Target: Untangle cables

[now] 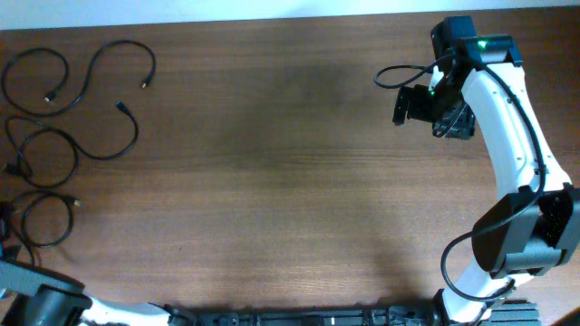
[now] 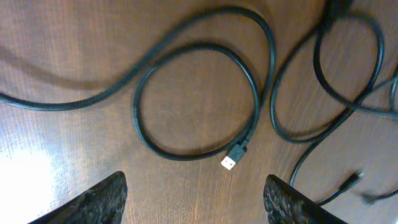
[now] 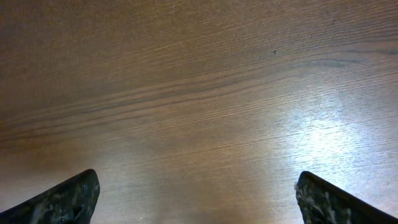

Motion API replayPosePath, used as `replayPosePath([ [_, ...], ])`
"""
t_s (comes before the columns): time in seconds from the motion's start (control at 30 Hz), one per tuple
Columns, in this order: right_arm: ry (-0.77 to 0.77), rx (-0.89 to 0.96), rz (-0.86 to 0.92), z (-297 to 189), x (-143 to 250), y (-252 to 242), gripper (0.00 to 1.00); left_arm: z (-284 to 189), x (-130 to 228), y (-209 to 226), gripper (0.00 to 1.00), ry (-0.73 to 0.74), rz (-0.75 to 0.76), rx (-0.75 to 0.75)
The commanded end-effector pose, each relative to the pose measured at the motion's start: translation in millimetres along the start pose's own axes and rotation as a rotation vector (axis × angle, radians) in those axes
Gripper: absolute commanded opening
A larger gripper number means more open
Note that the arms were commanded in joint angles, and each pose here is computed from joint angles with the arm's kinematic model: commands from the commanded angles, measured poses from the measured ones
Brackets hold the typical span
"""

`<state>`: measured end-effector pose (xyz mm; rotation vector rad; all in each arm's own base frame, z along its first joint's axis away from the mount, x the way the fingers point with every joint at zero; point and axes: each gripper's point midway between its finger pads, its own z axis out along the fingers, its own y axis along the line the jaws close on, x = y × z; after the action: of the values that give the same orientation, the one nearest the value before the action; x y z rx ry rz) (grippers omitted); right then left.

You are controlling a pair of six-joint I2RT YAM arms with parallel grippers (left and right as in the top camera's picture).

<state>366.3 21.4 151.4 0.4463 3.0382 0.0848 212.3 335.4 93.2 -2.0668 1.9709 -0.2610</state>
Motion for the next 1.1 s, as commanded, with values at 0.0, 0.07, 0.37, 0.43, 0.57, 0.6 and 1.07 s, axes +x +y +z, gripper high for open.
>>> replayPosePath([
  [0.0, -0.012, 0.009, -0.003, -2.9, -0.7, -2.1, 0.99, 5.7, 12.7, -7.8, 0.70, -0.046, 0.145, -0.104],
  [0.07, -0.012, 0.009, -0.003, -2.9, -0.7, -2.1, 0.98, 13.5, 21.4, -18.5, 0.70, -0.063, 0.204, -0.137],
  [0.37, -0.012, 0.009, -0.003, -2.9, -0.7, -2.1, 0.99, 43.5, 31.4, -35.5, 0.77, -0.179, 0.299, -0.190],
  [0.43, -0.012, 0.009, -0.003, -2.9, -0.7, -2.1, 0.98, 45.0, 25.4, -41.2, 0.73, -0.210, 0.302, -0.166],
  [0.57, -0.012, 0.009, -0.003, -2.9, -0.7, -2.1, 0.99, 53.4, 27.4, -48.3, 0.78, -0.210, 0.319, -0.154],
  [0.6, -0.013, 0.009, -0.003, -2.9, -0.7, -2.1, 0.99, 61.7, 31.4, -49.9, 0.89, -0.197, 0.331, -0.160],
  [1.07, -0.012, 0.009, -0.003, -2.9, -0.7, -2.1, 0.99, 113.9, 32.9, -21.7, 0.78, -0.176, 0.422, -0.352],
])
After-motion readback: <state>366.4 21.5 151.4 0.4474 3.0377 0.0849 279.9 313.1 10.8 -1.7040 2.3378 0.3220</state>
